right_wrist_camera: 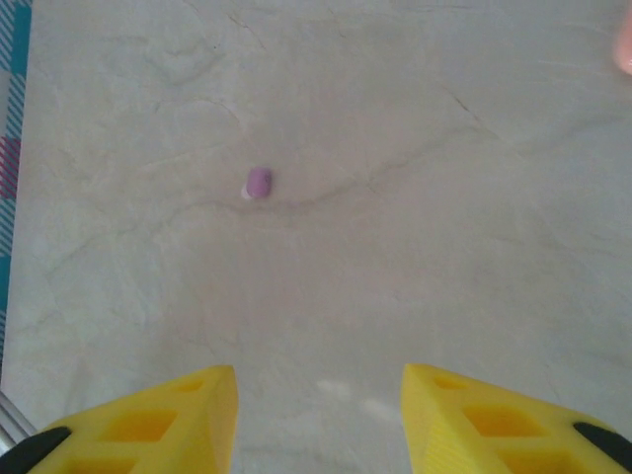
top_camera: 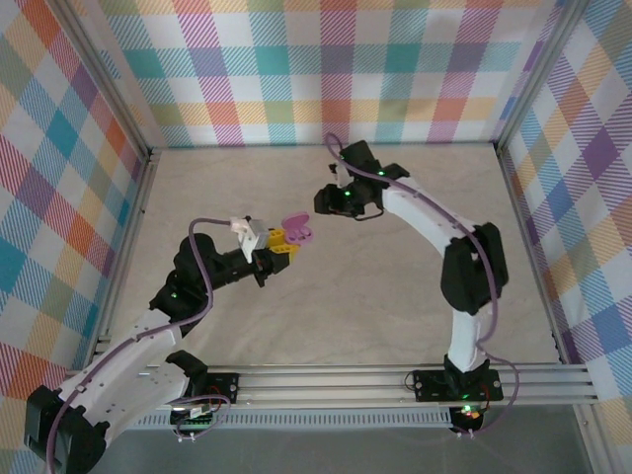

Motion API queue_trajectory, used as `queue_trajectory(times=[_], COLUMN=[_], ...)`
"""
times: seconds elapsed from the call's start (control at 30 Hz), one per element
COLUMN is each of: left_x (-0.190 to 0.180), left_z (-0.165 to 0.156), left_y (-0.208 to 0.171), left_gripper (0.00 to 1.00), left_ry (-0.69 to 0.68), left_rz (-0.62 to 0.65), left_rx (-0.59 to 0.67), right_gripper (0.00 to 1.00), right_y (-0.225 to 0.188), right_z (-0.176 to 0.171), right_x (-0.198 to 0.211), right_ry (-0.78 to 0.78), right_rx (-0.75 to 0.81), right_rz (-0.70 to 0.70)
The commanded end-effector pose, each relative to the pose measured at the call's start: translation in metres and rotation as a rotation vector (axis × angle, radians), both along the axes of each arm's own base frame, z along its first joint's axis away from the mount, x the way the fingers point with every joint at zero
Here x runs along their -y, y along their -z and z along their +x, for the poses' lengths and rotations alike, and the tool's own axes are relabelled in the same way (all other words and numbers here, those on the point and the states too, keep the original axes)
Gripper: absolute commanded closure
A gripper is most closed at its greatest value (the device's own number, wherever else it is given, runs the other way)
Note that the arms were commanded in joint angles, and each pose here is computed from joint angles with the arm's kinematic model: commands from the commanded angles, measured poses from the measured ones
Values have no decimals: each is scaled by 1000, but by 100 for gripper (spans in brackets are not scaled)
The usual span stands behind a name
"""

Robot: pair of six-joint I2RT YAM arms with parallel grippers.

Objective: Insert wireless bluetooth earbuds into charging case

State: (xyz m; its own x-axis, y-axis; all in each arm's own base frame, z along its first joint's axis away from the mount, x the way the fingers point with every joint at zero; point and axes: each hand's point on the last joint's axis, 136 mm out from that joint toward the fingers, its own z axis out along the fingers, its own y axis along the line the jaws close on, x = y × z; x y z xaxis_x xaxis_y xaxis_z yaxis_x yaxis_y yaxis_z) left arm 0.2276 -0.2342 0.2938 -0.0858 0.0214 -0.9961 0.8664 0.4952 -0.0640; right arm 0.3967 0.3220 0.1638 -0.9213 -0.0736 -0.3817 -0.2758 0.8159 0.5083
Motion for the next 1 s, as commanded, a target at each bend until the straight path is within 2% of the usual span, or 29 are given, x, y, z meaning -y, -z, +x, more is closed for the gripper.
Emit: queue_trajectory(times=[0.0,0.2,0.47,0.63,0.97], left_x=[-4,-7,-10,-12,-14], left_z=[-5,-11,-15,-16,-18], left_y=[-5,-7,-9,-6,-4], left_gripper=[82,82,82,82,82], left_ry=[-8,-7,-13,-19,-24], left_rz=[5,3,1,-2,0], left_rx=[21,21,25,20,20], right_gripper=[54,57,63,65,65], right_y=[0,37,67,80,104], right_z=[15,27,35,39,45], right_x=[-35,-72,-109,-123,-135], right_ry=[2,-12,-11,-21,-32], right_rx=[25,3,61,92,93], right_rz=[39,10,-26,-57,-96])
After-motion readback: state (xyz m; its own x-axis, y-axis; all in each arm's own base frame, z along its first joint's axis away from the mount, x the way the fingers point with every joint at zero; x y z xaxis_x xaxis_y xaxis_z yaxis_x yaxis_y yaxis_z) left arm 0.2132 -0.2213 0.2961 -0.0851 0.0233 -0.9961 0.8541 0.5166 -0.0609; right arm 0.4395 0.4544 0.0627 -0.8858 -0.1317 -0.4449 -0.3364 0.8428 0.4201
